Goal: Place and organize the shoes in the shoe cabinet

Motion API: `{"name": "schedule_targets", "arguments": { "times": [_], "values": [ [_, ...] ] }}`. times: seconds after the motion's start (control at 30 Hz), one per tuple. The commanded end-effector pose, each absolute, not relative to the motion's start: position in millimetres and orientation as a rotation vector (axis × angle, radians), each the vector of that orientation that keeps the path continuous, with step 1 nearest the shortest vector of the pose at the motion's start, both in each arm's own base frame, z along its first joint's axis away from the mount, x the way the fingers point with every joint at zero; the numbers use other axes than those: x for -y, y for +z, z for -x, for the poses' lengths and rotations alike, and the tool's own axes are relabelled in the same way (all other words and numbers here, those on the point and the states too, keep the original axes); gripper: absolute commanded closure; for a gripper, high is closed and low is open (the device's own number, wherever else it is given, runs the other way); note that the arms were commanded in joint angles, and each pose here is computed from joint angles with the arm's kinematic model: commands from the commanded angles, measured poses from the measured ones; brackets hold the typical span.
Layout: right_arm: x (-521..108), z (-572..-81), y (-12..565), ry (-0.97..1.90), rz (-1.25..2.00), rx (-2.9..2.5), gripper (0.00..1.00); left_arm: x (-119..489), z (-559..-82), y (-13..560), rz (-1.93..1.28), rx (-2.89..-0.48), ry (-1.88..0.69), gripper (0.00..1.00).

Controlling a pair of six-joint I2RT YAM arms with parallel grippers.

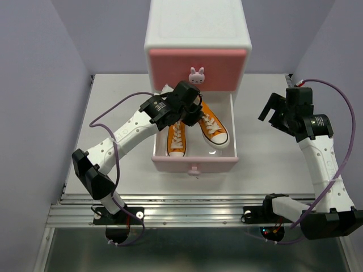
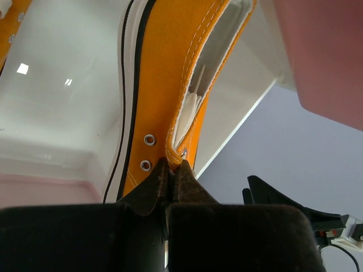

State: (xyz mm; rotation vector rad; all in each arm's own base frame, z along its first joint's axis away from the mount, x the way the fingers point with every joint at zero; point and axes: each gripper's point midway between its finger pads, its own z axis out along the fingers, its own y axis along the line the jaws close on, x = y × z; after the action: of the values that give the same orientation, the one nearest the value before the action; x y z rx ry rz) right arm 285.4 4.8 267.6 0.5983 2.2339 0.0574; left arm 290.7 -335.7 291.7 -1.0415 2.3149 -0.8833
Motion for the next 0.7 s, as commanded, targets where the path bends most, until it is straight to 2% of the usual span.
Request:
{"name": "schedule_targets", "arguments": {
  "times": [0.0, 0.2, 0.4, 0.67],
  "values": [
    [1.8, -285.4, 292.3, 0.047, -0.585, -2.159, 0.00, 343.7, -299.4, 320.0, 0.965, -2.246, -1.021, 1.00],
    [1.2, -284.6, 288.5, 0.048, -0.587, -2.168, 0.00, 349.8, -309.4, 299.6, 0.806, -2.299, -0.994, 1.00],
    [1.9, -284.1, 287.8, 0.043, -0.585, -2.170, 0.00, 342.0, -321.9, 285.5, 0.718, -2.298, -0.881, 1.00],
    [1.4, -282.7, 281.1, 0.041, -0.587, -2.186, 0.00, 336.2, -328.4, 254.2, 0.442, -2.330, -0.723, 1.00]
  ]
}}
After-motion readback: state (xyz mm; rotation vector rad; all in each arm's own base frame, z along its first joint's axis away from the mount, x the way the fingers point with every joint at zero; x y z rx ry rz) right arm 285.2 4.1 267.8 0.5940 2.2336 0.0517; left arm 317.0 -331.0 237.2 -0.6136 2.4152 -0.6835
